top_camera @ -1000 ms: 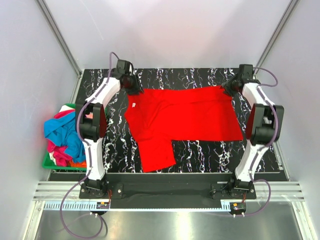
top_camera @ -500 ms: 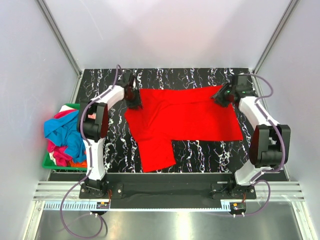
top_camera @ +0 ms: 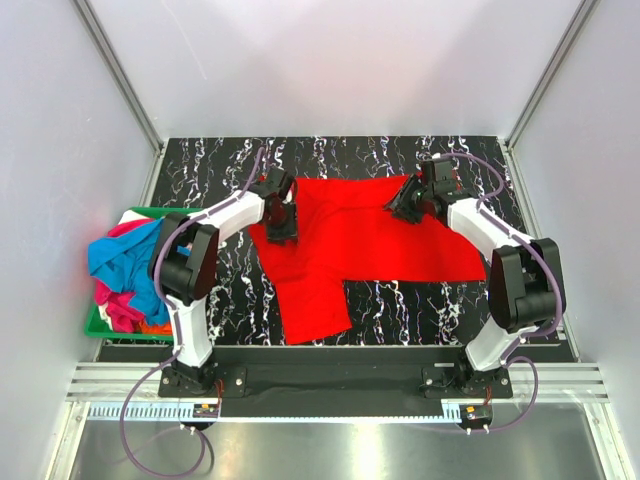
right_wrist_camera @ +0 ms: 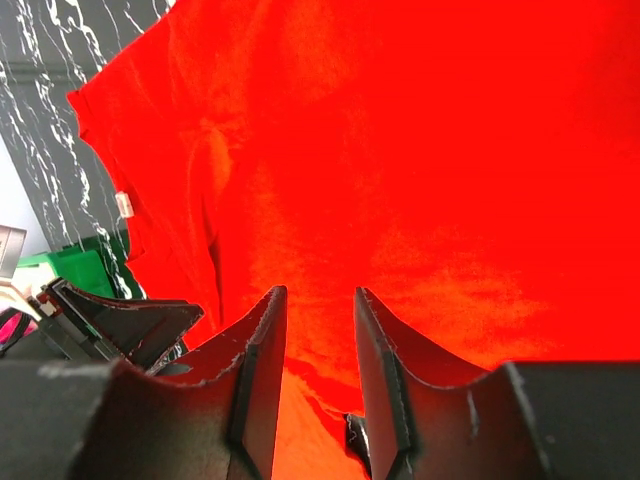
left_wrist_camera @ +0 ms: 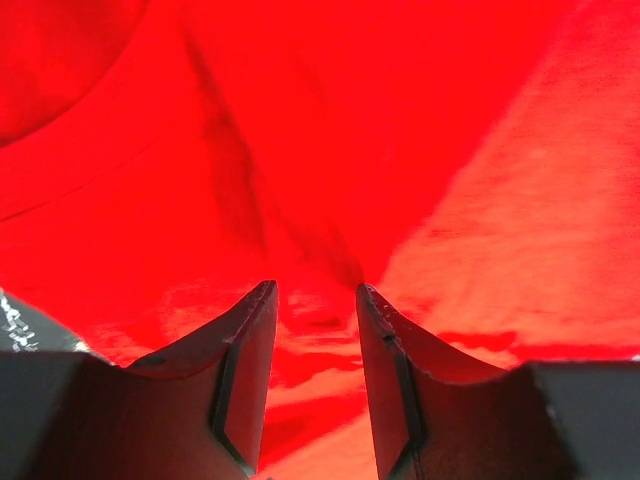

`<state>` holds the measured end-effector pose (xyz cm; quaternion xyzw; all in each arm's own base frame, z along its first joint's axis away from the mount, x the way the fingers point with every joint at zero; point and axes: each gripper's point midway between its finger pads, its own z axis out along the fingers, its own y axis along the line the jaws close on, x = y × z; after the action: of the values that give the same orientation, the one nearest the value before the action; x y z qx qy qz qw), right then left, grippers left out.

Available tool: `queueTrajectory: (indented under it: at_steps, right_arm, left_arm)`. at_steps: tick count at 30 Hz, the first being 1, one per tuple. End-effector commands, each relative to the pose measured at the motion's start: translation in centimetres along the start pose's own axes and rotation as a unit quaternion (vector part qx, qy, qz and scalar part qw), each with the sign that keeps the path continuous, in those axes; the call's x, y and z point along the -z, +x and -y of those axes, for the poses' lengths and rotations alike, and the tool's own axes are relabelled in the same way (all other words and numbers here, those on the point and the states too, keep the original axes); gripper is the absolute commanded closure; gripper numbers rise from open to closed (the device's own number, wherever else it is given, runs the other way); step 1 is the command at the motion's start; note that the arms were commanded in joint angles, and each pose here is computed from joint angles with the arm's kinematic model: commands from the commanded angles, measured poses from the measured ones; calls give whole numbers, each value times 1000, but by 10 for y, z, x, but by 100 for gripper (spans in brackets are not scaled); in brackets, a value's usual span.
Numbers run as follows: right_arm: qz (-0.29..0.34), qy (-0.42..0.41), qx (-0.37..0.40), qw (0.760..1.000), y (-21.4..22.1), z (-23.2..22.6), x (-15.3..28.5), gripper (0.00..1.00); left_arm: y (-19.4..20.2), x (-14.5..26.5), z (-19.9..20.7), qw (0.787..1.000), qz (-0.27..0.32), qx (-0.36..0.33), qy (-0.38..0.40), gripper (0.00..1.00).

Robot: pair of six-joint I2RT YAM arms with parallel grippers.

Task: Fold and stack the t-shirts
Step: Fold the tshirt

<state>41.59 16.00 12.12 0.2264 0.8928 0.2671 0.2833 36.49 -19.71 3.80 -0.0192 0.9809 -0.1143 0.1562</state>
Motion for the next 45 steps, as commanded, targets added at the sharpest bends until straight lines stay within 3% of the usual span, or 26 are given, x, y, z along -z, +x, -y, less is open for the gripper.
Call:
queueTrajectory:
  at_steps: [1, 10, 14, 18, 22, 30, 42, 45]
  right_arm:
    - [3, -15, 0, 1000, 6, -5, -2, 60]
    - [-1, -7, 0, 1000, 17, 7, -1, 60]
    - [-4, -8, 5, 1000, 22, 3, -4, 60]
    - [-7, -13, 11, 1000, 30, -9, -9, 60]
    - [-15, -21, 10, 1000, 37, -19, -12, 60]
    - [-7, -32, 18, 999, 33, -28, -7, 60]
    - [-8, -29, 19, 999, 35, -27, -8, 60]
    - [-6, -28, 20, 999, 34, -26, -8, 59]
  left_arm:
    - [-5, 4, 1, 1000, 25, -2, -10, 57]
    - [19, -15, -1, 1000, -3, -5, -31, 61]
    - [13, 1, -9, 998, 19, 2, -53, 59]
    - [-1, 29, 8, 998, 54, -14, -19, 55]
    - [8, 30, 17, 997, 49, -52, -12, 55]
    - [23, 14, 10, 997, 31, -68, -37, 67]
    - [27, -5, 8, 995, 14, -85, -57, 66]
    - [25, -6, 9, 994, 16, -91, -57, 74]
